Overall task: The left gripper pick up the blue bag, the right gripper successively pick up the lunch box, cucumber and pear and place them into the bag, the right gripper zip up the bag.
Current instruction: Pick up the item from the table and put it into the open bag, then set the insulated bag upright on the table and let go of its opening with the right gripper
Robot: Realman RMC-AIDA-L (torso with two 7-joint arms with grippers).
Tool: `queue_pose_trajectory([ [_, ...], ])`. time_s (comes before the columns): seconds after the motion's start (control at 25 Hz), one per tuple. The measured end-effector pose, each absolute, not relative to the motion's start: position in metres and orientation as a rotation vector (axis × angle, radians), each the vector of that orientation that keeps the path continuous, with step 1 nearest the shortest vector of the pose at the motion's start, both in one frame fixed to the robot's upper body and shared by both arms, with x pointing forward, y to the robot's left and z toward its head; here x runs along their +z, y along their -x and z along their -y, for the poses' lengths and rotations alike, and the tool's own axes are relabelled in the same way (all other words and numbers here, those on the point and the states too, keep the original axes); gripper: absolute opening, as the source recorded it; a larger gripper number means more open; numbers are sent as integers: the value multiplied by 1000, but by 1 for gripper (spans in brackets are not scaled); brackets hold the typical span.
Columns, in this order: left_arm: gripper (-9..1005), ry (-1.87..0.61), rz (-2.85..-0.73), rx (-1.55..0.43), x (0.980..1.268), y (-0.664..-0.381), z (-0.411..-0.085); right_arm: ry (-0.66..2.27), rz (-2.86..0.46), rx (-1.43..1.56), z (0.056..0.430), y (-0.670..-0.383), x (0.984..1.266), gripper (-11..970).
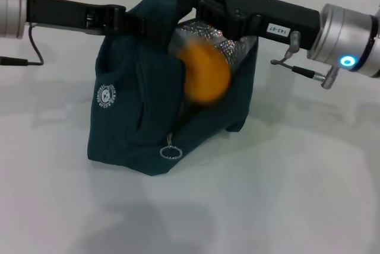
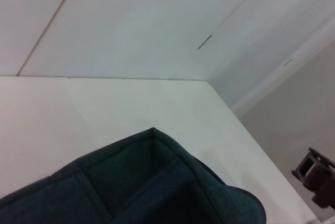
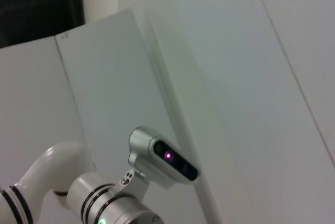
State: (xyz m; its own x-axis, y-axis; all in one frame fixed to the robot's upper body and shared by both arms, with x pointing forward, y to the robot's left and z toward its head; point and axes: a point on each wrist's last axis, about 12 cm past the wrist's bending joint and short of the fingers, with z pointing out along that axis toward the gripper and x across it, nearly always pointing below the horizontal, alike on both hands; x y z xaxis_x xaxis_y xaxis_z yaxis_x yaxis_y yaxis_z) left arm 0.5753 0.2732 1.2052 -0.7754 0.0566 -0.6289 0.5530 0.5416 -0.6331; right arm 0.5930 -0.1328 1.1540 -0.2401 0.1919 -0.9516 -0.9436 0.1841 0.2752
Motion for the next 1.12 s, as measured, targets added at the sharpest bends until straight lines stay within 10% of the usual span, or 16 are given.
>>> queue_pose_trajectory([
  [0.52, 120, -467, -2229, -1172, 1205, -575, -279, 557, -1350, 1309, 169, -589, 1146, 484],
  [1.12, 122, -479, -2221, -1185, 1206, -576, -275, -252, -1782, 1534, 252, -554, 1063, 578],
])
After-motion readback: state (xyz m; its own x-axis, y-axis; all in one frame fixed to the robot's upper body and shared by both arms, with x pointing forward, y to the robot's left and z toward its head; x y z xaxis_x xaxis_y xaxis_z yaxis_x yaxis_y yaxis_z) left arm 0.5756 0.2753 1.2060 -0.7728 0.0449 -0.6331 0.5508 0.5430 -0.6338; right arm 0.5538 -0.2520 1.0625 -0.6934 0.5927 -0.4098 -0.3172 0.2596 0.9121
